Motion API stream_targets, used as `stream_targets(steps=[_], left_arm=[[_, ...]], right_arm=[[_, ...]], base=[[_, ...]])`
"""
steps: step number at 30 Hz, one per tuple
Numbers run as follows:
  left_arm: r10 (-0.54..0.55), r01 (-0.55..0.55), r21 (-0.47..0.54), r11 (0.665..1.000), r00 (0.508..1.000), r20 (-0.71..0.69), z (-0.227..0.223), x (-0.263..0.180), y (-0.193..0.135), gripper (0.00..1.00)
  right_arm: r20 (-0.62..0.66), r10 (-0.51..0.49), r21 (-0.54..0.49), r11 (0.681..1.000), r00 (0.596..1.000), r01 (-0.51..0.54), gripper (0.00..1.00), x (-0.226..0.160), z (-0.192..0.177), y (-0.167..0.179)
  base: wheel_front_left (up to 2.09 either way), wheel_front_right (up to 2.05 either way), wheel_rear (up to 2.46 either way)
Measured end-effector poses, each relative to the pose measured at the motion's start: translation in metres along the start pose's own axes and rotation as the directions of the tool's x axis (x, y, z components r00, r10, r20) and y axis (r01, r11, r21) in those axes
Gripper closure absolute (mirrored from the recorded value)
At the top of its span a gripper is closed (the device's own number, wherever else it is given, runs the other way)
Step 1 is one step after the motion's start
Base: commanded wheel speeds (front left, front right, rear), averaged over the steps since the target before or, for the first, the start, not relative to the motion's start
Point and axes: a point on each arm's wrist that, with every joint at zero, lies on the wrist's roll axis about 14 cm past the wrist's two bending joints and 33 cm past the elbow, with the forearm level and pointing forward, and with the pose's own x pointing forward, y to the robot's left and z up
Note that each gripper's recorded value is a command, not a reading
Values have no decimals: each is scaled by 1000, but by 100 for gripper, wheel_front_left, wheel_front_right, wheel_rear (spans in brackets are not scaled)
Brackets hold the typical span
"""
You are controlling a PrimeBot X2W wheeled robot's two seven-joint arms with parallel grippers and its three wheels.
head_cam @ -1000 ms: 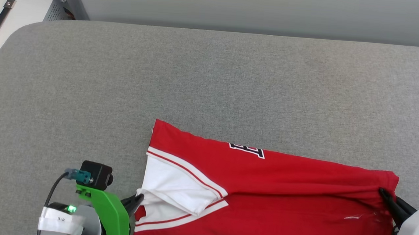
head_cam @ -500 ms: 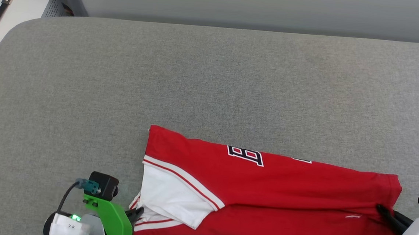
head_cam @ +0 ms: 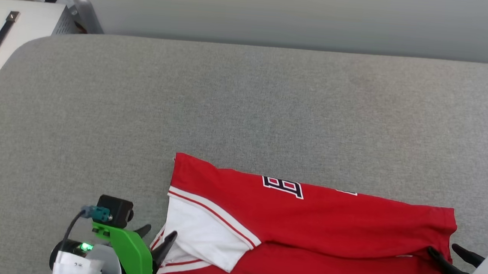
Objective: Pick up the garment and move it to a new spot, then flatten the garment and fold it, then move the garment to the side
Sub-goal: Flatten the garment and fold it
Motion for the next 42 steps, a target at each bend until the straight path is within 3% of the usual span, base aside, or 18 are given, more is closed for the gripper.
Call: stream_targets(steps=[6, 13, 20, 24, 34, 42], left_arm=[[17, -21, 15, 1000, 974, 224, 50, -13, -4, 0], [36, -73, 48, 996, 842, 538, 105, -34, -5, 0], [81, -165, 67, 984, 751, 656, 127, -42, 6, 0], [94, -246, 99, 964, 667, 739, 153, -54, 10, 0], [139, -287, 81, 955, 669, 730, 136, -49, 28, 0], [172, -310, 60, 949, 665, 727, 132, -47, 44, 0]], right_arm=[[31, -12, 60, 998, 999, 10, 0, -20, 13, -2], [53, -30, 146, 989, 998, 22, 0, -25, 24, -3], [-12, -100, 206, 973, 995, 101, 0, -15, 12, -15], [-75, -119, 257, 957, 990, 135, 0, -5, -4, -18], [-175, -146, 301, 934, 974, 194, 0, 18, -22, -26], [-223, -72, 362, 920, 972, 152, 0, 35, -33, -9]], base=[[0, 0, 0], [0, 0, 0], [0, 0, 0], [0, 0, 0], [0, 0, 0], [0, 0, 0]])
